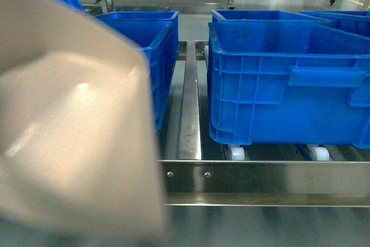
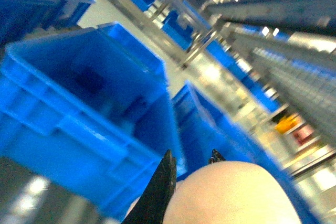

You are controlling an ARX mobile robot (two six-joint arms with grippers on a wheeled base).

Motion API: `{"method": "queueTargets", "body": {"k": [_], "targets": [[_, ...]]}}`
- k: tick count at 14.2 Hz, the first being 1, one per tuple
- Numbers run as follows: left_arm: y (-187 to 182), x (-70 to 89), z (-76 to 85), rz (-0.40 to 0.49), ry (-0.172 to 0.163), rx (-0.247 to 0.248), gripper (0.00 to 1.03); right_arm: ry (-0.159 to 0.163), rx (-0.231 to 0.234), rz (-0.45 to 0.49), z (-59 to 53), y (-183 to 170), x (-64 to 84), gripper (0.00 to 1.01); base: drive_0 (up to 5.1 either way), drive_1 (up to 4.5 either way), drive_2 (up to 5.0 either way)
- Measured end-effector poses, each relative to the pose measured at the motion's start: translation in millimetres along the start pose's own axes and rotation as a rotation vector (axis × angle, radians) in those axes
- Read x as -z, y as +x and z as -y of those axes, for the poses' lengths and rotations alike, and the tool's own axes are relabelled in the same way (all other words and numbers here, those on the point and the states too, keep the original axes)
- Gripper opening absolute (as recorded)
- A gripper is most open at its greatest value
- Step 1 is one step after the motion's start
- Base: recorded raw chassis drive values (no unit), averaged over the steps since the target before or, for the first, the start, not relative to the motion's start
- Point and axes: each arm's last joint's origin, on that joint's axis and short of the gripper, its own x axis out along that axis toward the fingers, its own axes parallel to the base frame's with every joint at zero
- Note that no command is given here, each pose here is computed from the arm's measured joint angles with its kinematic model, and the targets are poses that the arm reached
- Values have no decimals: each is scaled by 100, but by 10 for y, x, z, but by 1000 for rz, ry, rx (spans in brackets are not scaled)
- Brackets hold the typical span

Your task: Place part in tray to right shelf

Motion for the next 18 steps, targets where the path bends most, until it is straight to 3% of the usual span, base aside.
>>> {"method": "queueTargets", "body": {"k": [1, 2, 3, 4, 6, 7, 8, 10, 11, 12, 18], "targets": [[-107, 81, -163, -42, 277, -27, 14, 0, 0, 3, 0, -25, 36, 65, 0, 0, 0], [-165, 151, -274, -61, 454, -32, 14, 0, 0, -2, 0, -39, 69, 52, 0, 0, 0], [-214, 181, -346, -64, 584, -6, 14, 0, 0, -5, -1, -52, 93, 39, 0, 0, 0], [-277, 195, -388, -48, 660, 11, 14, 0, 0, -2, -1, -70, 108, 26, 0, 0, 0], [-381, 251, -512, -41, 694, 23, 14, -2, 0, 0, -1, -99, 137, 1, 0, 0, 0], [-428, 246, -587, -42, 703, 43, 14, 3, 0, -1, -1, -112, 158, 2, 0, 0, 0], [-466, 236, -662, -33, 701, 29, 14, 3, 0, 11, -1, -125, 207, 2, 0, 0, 0], [-539, 284, -710, -24, 708, 36, 14, 4, 0, 13, -1, -148, 208, 2, 0, 0, 0], [-570, 301, -727, -21, 708, 38, 14, 4, -1, -35, -1, -202, 263, 2, 0, 0, 0], [-596, 320, -749, -18, 708, 36, 14, 6, -1, 18, -2, -252, 225, 2, 0, 0, 0], [-724, 397, -826, -1, 712, 45, 14, 6, 0, 4, -2, -252, 238, 2, 0, 0, 0]]}}
